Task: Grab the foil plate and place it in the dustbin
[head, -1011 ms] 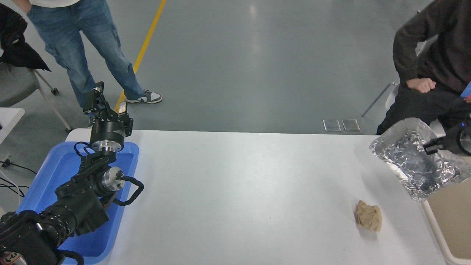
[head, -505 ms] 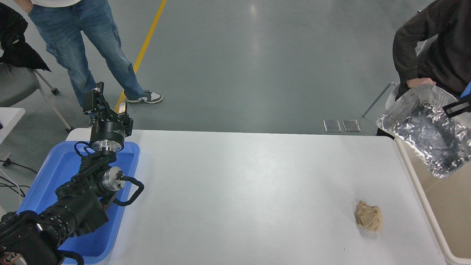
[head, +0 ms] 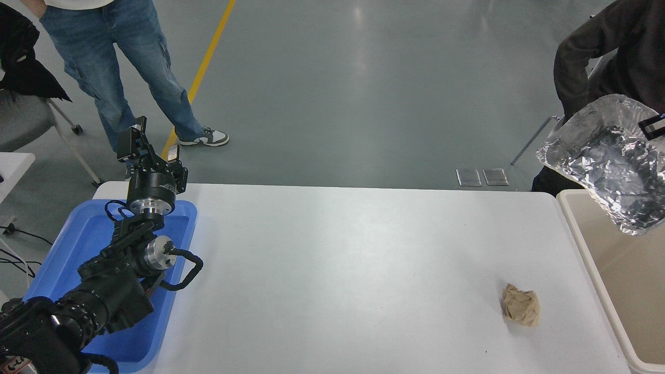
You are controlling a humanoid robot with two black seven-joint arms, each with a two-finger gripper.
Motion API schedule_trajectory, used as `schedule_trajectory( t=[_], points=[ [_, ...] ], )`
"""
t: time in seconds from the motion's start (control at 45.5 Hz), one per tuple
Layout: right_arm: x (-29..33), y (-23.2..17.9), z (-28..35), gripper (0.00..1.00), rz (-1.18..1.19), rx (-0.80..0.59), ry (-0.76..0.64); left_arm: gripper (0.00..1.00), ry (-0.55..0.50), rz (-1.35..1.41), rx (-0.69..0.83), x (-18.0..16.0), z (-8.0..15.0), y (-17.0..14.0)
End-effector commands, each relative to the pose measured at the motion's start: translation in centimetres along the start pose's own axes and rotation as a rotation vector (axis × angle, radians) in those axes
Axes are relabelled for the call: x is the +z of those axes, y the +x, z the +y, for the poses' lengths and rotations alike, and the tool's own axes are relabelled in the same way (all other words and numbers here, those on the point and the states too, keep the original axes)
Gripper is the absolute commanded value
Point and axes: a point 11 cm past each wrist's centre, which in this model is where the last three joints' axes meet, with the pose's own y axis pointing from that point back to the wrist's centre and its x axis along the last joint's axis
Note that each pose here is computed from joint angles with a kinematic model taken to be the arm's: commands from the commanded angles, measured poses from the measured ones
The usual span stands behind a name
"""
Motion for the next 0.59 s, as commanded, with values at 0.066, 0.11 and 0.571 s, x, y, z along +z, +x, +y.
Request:
schedule_trajectory(
  t=[0.066, 0.11, 0.571],
  points=[
    [1.4, -2.0, -1.9, 0.0, -0.035, -0.056, -0.026, 1.0, -0.001, -0.001, 0.001, 0.0, 0.0, 0.1],
    [3.0, -3.1, -3.1, 0.0, -0.072, -0.074, -0.061, 1.0, -0.001, -0.001, 0.001, 0.0, 0.0, 0.1],
    [11.5, -12.5, -11.5, 0.0, -0.218, -0.135, -0.286, 1.0, -0.002, -0.001, 0.001, 0.1, 0.0, 0.1]
  ],
)
